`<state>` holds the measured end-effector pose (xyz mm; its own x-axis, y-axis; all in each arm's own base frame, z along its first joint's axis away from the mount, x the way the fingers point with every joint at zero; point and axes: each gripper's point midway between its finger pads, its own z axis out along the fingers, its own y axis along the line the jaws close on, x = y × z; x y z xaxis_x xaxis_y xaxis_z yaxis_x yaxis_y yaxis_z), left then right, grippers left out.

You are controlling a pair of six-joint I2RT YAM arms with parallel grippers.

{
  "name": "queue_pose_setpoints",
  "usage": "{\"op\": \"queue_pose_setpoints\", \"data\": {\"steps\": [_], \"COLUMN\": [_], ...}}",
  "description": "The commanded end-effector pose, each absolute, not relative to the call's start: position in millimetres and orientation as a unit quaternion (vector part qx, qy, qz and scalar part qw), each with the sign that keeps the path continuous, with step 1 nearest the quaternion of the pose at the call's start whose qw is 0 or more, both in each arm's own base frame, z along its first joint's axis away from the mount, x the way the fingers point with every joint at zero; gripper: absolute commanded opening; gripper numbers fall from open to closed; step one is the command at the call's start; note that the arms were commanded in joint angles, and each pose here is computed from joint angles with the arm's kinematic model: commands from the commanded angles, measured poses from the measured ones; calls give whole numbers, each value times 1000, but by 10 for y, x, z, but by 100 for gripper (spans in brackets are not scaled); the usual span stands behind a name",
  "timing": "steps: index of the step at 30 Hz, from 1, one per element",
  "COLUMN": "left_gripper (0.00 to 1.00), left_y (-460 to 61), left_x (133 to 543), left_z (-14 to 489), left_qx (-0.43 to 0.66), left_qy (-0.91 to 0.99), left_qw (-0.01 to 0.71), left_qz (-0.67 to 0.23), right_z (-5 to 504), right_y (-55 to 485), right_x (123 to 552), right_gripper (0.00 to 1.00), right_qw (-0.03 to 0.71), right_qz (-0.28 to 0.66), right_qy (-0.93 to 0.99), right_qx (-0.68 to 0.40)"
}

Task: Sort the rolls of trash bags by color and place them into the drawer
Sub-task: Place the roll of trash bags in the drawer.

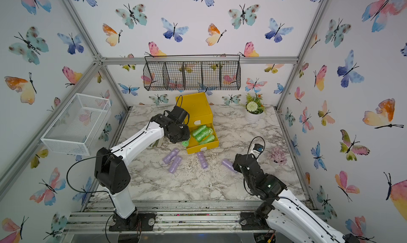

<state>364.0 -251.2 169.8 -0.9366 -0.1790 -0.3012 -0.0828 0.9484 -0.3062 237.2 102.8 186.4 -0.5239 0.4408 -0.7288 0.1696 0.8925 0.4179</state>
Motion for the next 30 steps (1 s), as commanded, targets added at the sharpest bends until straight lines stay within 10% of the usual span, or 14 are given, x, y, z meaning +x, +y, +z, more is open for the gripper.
{"op": "queue_pose_setpoints", "data": {"steps": [1,30], "left_gripper": [11,26], "left_y": [-2404,-2513], "left_x": [3513,3873], "left_z": [1555,1378], "left_qx": [-90,-110], "left_qy": [980,973], "left_qw": [138,178], "left_qz": [-108,-100], "right_z": [1802,1838], "right_y": [1003,1007], "right_x": [2368,2386], "right_gripper": [58,58], "right_qw": [452,455], "right_qz": [143,140], "right_qy": [862,861], "right_qx": [179,178]}}
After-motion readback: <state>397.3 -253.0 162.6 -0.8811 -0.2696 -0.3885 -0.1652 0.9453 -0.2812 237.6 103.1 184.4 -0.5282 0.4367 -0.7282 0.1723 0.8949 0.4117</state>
